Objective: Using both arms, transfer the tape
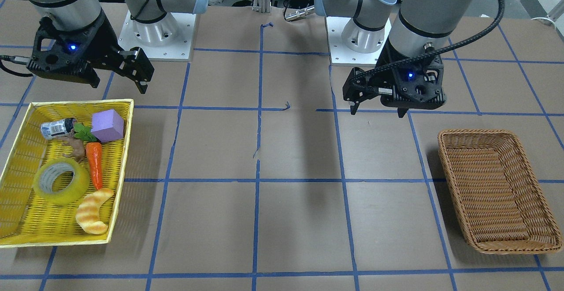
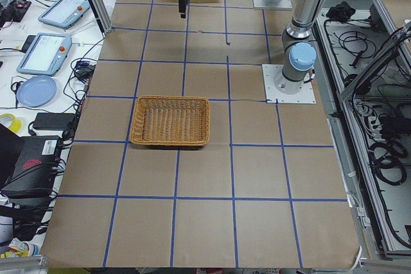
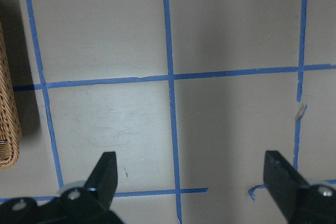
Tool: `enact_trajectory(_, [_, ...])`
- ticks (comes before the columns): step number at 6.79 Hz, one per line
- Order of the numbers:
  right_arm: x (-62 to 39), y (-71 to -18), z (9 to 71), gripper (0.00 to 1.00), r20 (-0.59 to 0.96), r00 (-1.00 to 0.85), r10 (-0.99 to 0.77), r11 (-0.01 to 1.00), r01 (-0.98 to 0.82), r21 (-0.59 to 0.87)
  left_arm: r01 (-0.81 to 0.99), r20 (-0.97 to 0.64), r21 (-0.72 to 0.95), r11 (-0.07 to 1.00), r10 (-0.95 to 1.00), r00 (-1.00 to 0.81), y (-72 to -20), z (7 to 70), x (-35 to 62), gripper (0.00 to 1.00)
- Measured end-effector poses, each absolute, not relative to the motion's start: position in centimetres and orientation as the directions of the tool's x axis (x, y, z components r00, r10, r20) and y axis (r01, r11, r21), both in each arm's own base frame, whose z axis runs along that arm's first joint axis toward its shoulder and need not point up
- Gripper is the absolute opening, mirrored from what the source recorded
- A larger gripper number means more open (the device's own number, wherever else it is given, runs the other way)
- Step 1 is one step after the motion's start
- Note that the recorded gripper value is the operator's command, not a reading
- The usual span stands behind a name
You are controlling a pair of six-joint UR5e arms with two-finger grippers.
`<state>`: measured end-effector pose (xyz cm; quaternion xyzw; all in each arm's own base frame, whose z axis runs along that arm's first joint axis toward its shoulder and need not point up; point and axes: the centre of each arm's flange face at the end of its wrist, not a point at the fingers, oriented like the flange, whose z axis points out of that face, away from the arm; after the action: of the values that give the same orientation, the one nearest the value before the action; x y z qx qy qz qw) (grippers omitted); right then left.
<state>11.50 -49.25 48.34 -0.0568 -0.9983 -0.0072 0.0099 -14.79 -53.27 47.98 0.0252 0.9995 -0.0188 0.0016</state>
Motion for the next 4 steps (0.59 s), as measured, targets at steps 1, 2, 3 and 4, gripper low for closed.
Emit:
enact_trajectory(1, [11.5,-49.27,48.28,1.0,0.021,-0.993,0.113,0.993,0.114,0.014,0.051,-0.003,-0.037,0.998,0.051,-0.999,-53.26,47.98,-14.82,1.0])
enact_trajectory(2, [11.49,-49.28,48.24,1.0,0.021,-0.993,0.113,0.993,0.114,0.015,0.051,-0.003,-0.036,0.998,0.051,-0.999,-53.25,47.97,-14.85,1.0])
enact_trajectory(3, [11.49,-49.27,48.24,1.0,0.022,-0.993,0.113,0.993,0.114,0.015,0.051,-0.004,-0.036,0.998,0.051,-0.999,-53.24,47.97,-14.86,1.0])
enact_trajectory(4, [11.5,-49.27,48.25,1.0,0.02,-0.993,0.113,0.993,0.114,0.015,0.051,-0.003,-0.035,0.998,0.051,-0.999,-53.23,47.96,-14.87,1.0])
